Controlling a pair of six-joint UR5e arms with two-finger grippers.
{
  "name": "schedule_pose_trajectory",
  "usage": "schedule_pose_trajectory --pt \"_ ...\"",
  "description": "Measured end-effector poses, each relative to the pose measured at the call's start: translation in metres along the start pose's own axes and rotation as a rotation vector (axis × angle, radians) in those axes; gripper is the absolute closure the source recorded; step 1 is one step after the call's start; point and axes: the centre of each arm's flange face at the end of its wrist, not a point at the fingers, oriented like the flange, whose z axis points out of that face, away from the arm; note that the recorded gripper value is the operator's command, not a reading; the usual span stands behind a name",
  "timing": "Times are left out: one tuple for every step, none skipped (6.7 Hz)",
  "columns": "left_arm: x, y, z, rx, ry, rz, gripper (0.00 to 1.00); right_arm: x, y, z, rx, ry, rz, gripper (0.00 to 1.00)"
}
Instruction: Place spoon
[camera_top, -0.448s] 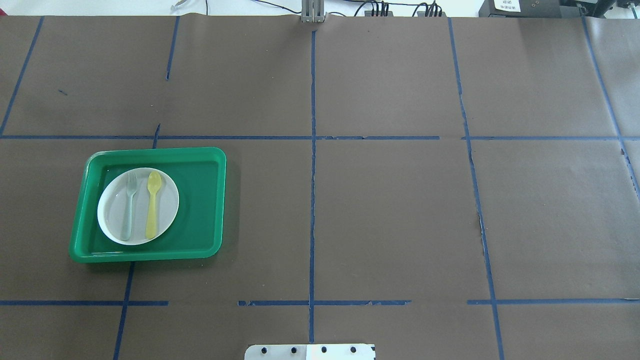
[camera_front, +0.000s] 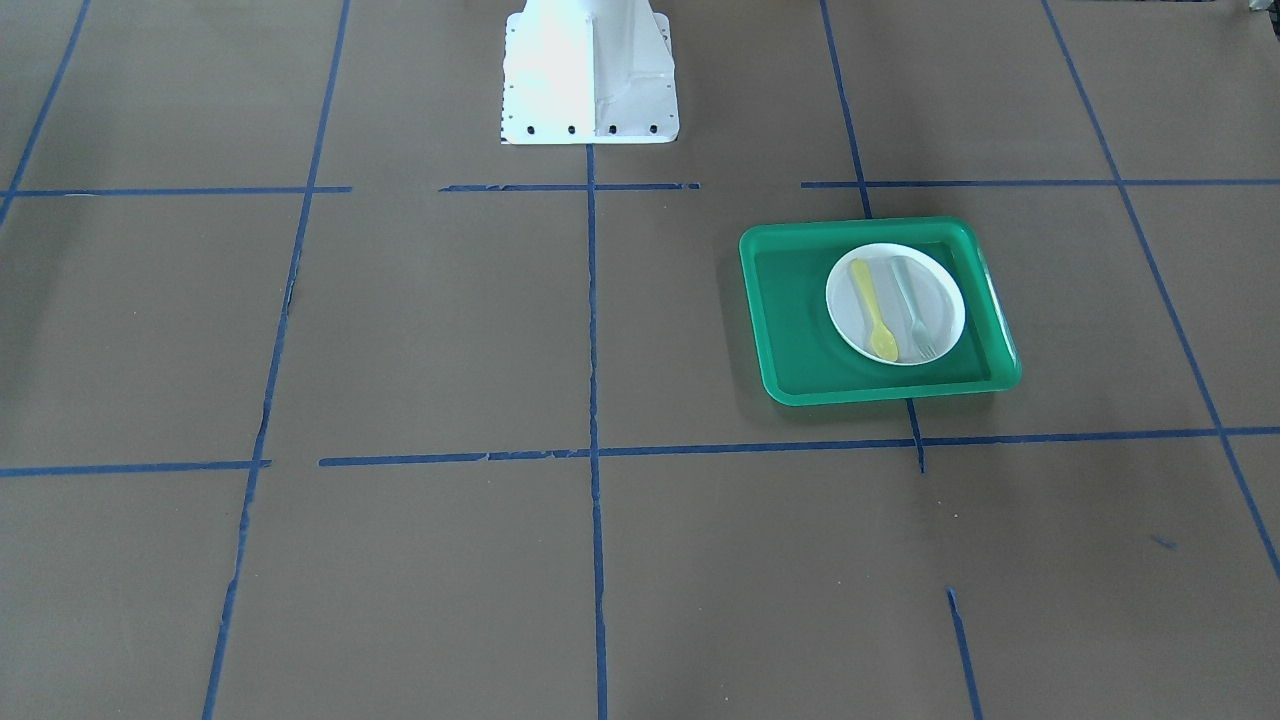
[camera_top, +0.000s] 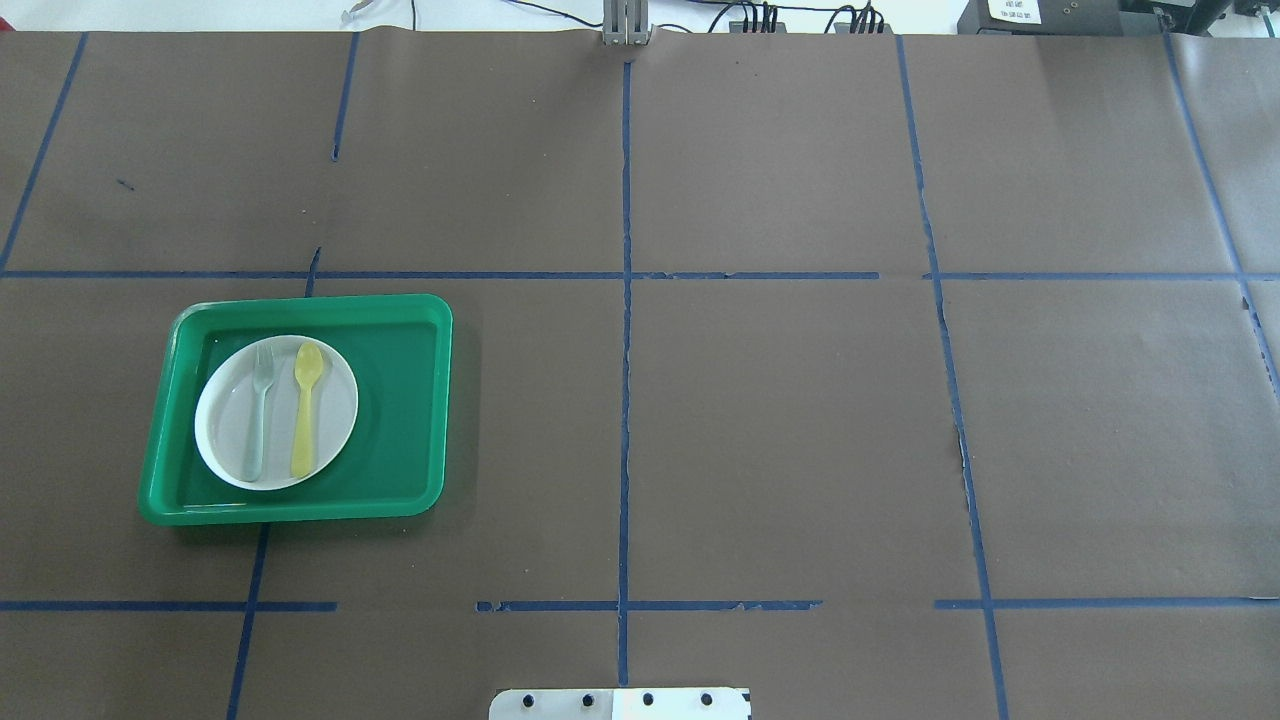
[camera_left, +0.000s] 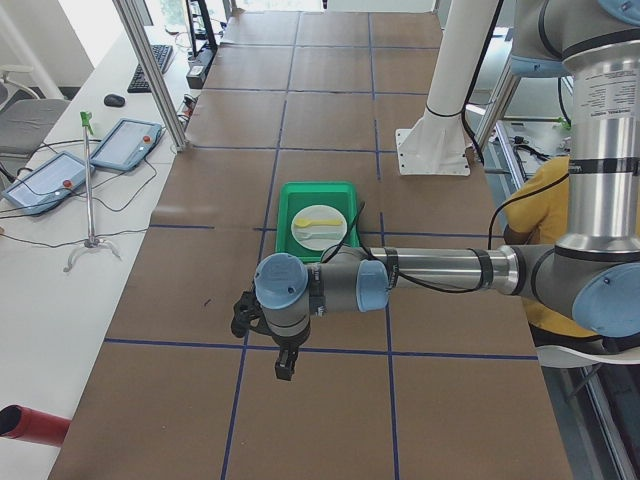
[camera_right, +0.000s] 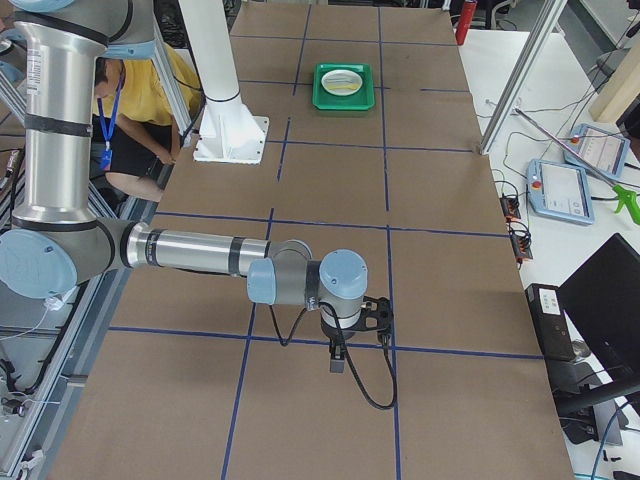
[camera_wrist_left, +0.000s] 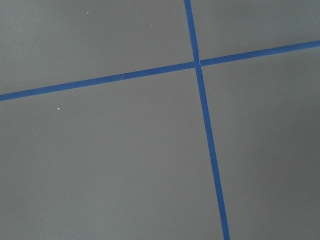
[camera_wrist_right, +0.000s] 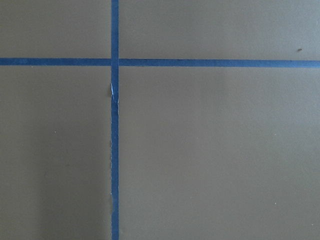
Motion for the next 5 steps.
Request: schedule_pose_trajectory --pt "0.003 -0.002 -0.002 0.007 -0.002 0.009 0.0 0.0 0.0 0.0 0.0 0.0 0.0 0.0" --pt "0.008 -0.008 -0.007 0.031 -0.009 0.039 0.0 0.0 0.0 0.0 0.0 0.0 0.0 0.0" --pt "0.016 -0.016 -0.013 0.07 -0.02 0.088 0.0 0.0 0.0 0.0 0.0 0.0 -0.001 0.0" --pt "0.031 -0.026 -0.016 0.102 -0.027 0.124 0.0 0.0 0.0 0.0 0.0 0.0 0.0 0.0" --pt "0.062 -0.04 -0.016 0.116 -0.024 0.121 0.0 0.0 0.0 0.0 0.0 0.0 0.0 0.0"
